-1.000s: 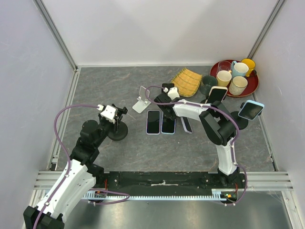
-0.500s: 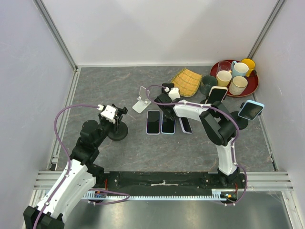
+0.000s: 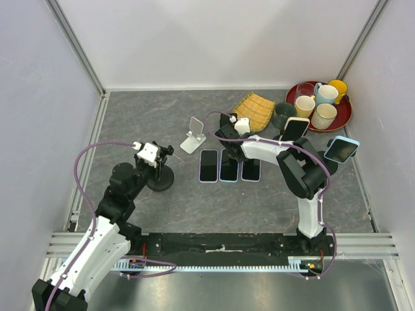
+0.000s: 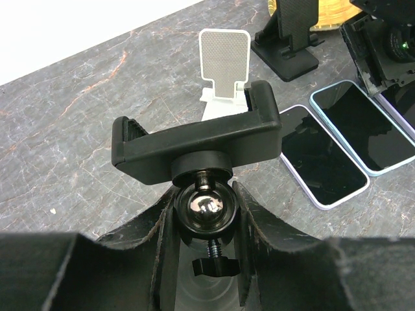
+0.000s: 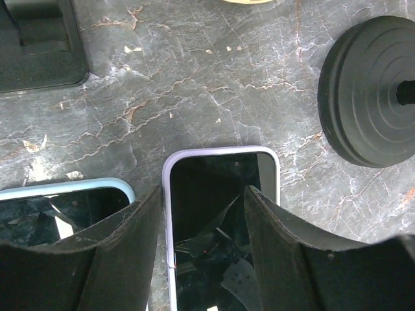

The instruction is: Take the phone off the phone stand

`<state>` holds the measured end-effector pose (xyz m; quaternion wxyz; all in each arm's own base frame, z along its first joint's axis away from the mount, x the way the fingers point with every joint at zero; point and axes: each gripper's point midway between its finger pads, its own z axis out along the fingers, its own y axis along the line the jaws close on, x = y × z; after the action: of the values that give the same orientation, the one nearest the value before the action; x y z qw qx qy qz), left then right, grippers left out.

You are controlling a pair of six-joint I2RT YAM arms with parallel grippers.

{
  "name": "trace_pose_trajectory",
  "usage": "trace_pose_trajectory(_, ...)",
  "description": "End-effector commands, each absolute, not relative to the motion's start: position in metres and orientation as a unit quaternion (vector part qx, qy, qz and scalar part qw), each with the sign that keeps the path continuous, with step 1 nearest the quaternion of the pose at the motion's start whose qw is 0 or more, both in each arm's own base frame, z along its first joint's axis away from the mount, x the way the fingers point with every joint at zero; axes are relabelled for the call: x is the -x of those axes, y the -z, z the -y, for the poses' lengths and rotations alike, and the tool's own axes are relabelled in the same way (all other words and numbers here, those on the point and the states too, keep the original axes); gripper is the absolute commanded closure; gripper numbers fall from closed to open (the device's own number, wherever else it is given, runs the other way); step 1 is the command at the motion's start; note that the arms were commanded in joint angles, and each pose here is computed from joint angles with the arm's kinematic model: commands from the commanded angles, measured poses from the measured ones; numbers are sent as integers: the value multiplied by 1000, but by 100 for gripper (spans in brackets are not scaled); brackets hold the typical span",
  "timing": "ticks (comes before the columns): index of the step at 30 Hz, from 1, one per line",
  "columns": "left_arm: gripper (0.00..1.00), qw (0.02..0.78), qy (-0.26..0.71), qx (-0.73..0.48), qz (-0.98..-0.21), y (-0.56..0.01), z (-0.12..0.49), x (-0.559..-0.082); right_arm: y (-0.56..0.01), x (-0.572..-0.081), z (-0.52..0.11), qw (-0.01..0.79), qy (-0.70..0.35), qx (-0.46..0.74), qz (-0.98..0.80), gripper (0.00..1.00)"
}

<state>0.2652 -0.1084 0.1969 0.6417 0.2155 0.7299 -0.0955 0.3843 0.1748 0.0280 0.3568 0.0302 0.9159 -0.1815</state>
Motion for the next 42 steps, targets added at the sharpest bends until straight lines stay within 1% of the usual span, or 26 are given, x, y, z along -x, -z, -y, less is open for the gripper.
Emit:
trace_pose_trajectory(1, 98, 696, 107, -209, -678, -242, 113, -270, -11, -369, -163, 321, 173, -34, -931, 39)
trace_pose_trajectory(4, 98, 696, 107, -209, -679, -241, 114, -271, -24, -369, -176, 331, 126, -30, -935, 37)
trace_pose_trajectory(6, 98, 695, 105, -202, -682, -240, 112, -272, -33, -370, -183, 340, 98, -28, -935, 35)
trace_pose_trajectory(8, 98, 696, 105, -190, -684, -240, 110, -273, -56, -369, -193, 357, 56, -20, -932, 32)
trace_pose_trajectory(9, 98, 695, 105, -186, -686, -238, 109, -273, -66, -372, -198, 370, 37, -19, -928, 28)
trace_pose_trajectory(10, 98, 697, 105, -182, -685, -239, 109, -274, -91, -373, -202, 394, 11, -21, -919, 23)
trace_pose_trajectory(11, 98, 699, 106, -174, -685, -240, 108, -275, -97, -369, -203, 399, -3, -12, -917, 19)
trace_pose_trajectory(12, 98, 699, 105, -169, -687, -239, 107, -276, -111, -372, -207, 418, -22, -12, -908, 12)
trace_pose_trajectory(13, 98, 700, 105, -163, -687, -239, 106, -277, -136, -370, -208, 443, -44, -13, -895, 8)
trace_pose_trajectory(14, 98, 705, 111, -150, -684, -243, 106, -279, -143, -368, -208, 454, -57, -7, -889, 3)
trace_pose_trajectory(15, 98, 704, 112, -145, -687, -240, 105, -281, -153, -367, -208, 466, -66, -4, -882, 2)
trace_pose_trajectory(16, 98, 706, 115, -141, -685, -242, 105, -283, -177, -363, -207, 489, -86, -3, -868, 2)
trace_pose_trajectory(17, 98, 705, 119, -132, -686, -242, 105, -285, -177, -357, -204, 494, -91, 1, -865, 2)
trace_pose_trajectory(19, 98, 709, 118, -121, -685, -245, 102, -294, -207, -349, -204, 530, -130, 3, -838, 2)
trace_pose_trajectory(20, 98, 705, 136, -106, -688, -246, 105, -297, -199, -341, -200, 529, -134, 7, -838, 2)
trace_pose_trajectory(22, 98, 706, 138, -85, -689, -252, 98, -311, -224, -331, -198, 565, -173, 4, -807, 2)
trace_pose_trajectory(23, 98, 706, 149, -76, -688, -255, 97, -316, -209, -322, -193, 558, -173, 8, -811, 2)
trace_pose_trajectory(25, 98, 714, 145, -53, -683, -263, 86, -335, -232, -312, -194, 593, -217, 6, -775, 2)
trace_pose_trajectory(26, 98, 712, 152, -46, -684, -262, 86, -342, -221, -306, -191, 591, -220, 10, -776, 2)
trace_pose_trajectory(28, 98, 723, 153, -32, -673, -277, 78, -359, -237, -298, -187, 612, -240, 6, -753, 2)
trace_pose_trajectory(29, 98, 715, 157, -32, -681, -266, 80, -376, -230, -294, -184, 612, -238, 6, -754, 2)
trace_pose_trajectory(30, 98, 725, 156, -31, -670, -279, 77, -387, -234, -292, -182, 619, -239, 6, -748, 2)
trace_pose_trajectory(32, 98, 719, 162, -38, -675, -268, 81, -412, -240, -288, -172, 634, -234, 1, -737, 2)
trace_pose_trajectory(35, 98, 738, 160, -64, -653, -282, 86, -439, -249, -282, -162, 652, -231, -8, -722, 2)
trace_pose_trajectory(36, 98, 732, 160, -72, -658, -276, 89, -455, -250, -282, -160, 655, -229, -11, -720, 2)
trace_pose_trajectory(42, 98, 729, 150, -130, -655, -256, 103, -507, -241, -283, -154, 656, -214, -20, -723, 2)
